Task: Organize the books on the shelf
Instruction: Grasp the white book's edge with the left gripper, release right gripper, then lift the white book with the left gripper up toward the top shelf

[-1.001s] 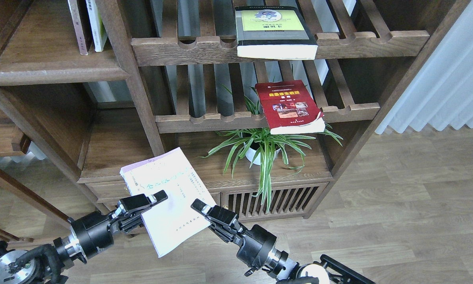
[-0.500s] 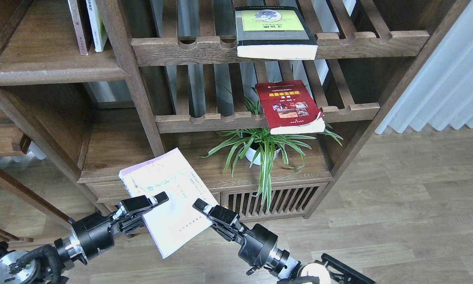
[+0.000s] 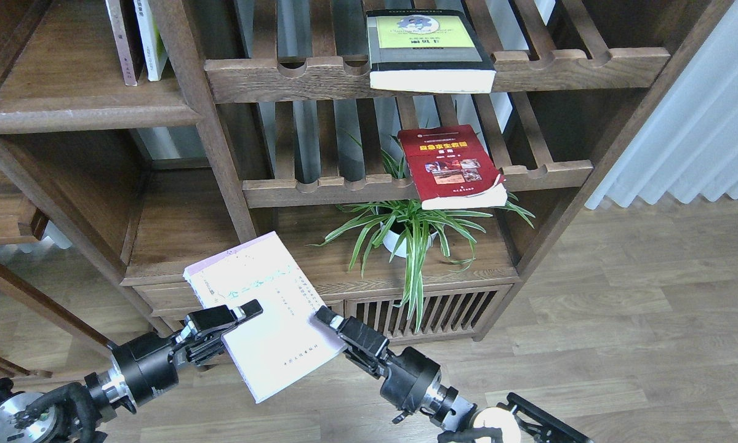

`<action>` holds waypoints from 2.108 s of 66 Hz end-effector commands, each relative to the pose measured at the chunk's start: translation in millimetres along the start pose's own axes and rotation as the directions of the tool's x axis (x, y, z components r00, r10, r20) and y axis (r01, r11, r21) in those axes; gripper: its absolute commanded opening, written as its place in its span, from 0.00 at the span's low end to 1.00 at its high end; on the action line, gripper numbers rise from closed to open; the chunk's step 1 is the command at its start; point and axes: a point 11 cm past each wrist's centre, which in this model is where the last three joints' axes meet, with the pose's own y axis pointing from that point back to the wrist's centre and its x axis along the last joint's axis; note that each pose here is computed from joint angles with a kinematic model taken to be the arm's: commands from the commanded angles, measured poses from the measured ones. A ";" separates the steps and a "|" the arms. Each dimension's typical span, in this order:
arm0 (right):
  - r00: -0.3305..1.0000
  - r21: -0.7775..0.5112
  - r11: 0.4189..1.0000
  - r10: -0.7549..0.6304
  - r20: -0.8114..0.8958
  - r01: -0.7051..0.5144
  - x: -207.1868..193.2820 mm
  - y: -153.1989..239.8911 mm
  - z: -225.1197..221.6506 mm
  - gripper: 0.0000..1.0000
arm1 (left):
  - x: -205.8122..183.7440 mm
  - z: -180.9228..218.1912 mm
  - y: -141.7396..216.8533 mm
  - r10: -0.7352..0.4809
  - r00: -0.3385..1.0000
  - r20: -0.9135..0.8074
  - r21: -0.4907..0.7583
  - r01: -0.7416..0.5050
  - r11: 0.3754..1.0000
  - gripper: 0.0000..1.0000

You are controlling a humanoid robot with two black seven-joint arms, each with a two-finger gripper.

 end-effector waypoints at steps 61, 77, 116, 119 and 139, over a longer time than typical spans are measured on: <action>0.952 0.132 0.944 0.295 0.077 -0.303 43.0 17.3 -43.1 0.98 | -78.2 84.5 -14.0 -0.030 0.916 0.400 0.048 0.012 0.999 0.07; 0.952 0.130 0.943 0.299 0.060 -0.305 43.2 17.5 -43.5 0.98 | -93.0 96.4 -14.9 -0.026 0.869 0.494 0.071 -0.010 0.997 0.07; 0.953 0.131 0.944 0.299 0.048 -0.302 42.3 16.6 -45.4 0.98 | -160.8 139.0 -17.0 -0.040 0.731 0.681 0.067 -0.008 0.998 0.07; 0.953 0.131 0.944 0.299 0.048 -0.302 42.3 16.6 -45.4 0.98 | -165.8 143.1 -15.5 -0.037 0.721 0.692 0.060 -0.007 0.998 0.07; 0.953 0.130 0.945 0.299 0.037 -0.301 41.6 15.5 -46.4 0.98 | -206.4 164.5 -8.6 -0.035 0.649 0.760 0.025 0.025 0.999 0.07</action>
